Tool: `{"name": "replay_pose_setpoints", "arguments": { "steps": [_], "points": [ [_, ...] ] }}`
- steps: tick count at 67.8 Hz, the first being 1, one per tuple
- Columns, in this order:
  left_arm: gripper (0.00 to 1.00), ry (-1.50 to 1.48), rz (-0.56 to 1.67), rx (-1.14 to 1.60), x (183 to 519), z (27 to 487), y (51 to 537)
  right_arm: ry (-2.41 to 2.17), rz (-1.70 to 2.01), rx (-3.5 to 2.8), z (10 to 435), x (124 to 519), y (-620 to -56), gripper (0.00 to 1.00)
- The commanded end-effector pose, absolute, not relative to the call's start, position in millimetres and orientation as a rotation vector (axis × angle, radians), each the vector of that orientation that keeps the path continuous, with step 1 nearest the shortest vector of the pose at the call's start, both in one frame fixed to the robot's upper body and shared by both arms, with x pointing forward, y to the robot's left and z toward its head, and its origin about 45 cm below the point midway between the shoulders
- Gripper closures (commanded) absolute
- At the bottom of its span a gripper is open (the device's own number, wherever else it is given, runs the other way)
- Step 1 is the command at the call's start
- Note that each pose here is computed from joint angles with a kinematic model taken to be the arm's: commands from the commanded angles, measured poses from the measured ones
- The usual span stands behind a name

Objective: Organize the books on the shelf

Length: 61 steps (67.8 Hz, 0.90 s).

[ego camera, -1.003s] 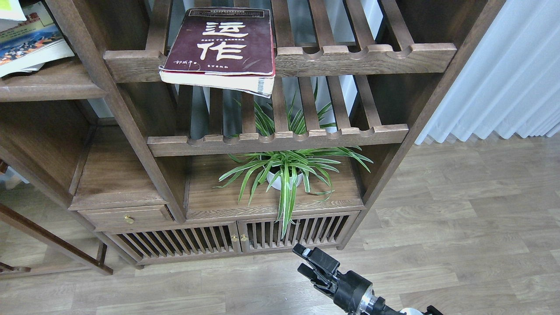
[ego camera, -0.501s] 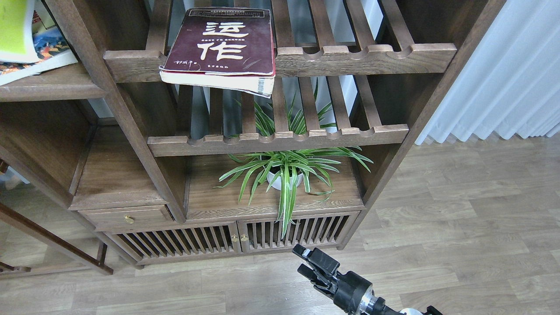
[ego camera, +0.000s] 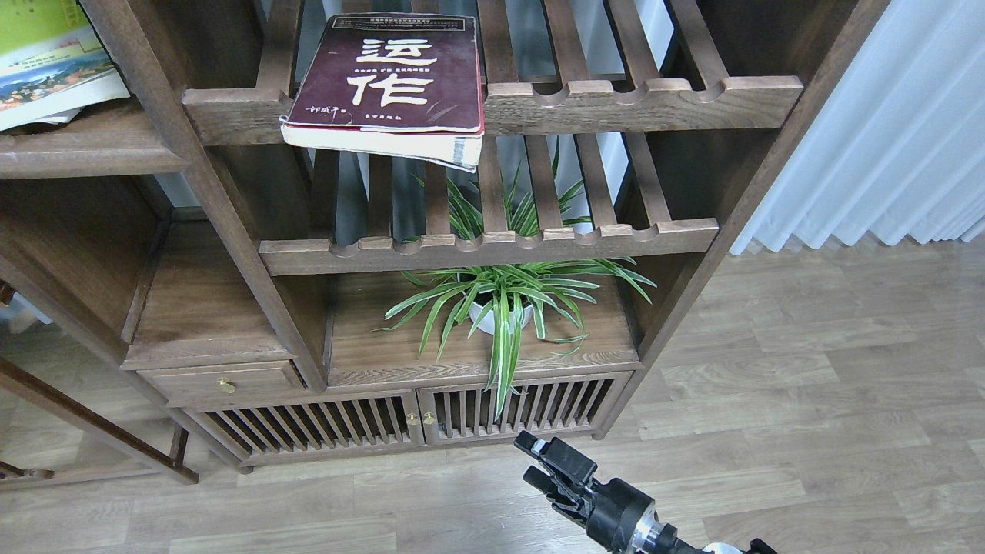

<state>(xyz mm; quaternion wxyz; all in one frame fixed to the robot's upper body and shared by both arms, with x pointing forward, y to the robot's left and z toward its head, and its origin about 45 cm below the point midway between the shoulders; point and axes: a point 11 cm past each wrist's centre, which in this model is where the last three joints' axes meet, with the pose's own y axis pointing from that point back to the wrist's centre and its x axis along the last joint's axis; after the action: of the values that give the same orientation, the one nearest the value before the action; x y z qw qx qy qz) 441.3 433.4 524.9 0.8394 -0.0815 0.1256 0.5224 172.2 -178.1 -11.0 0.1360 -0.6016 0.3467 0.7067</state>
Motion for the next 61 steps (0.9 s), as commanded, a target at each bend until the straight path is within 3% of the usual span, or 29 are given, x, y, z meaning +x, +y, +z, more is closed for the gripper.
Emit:
{"name": "replay_pose_setpoints", "arguments": {
  "steps": [1, 48, 61],
  "points": [
    [0.11, 0.248, 1.069, -0.15, 436.2, 528.5, 422.3, 1.004, 2.046, -1.738, -11.0, 171.8, -178.3, 0.0],
    [0.11, 0.302, 1.206, 0.154, 390.2, 481.1, 472.8, 1.002, 2.048, -1.725, -11.2, 172.4, -178.2, 0.0],
    [0.06, 0.349, 1.195, 0.254, 372.3, 456.9, 473.2, 1.0, 2.046, -1.707, -10.9, 172.6, -178.8, 0.0]
  ]
}}
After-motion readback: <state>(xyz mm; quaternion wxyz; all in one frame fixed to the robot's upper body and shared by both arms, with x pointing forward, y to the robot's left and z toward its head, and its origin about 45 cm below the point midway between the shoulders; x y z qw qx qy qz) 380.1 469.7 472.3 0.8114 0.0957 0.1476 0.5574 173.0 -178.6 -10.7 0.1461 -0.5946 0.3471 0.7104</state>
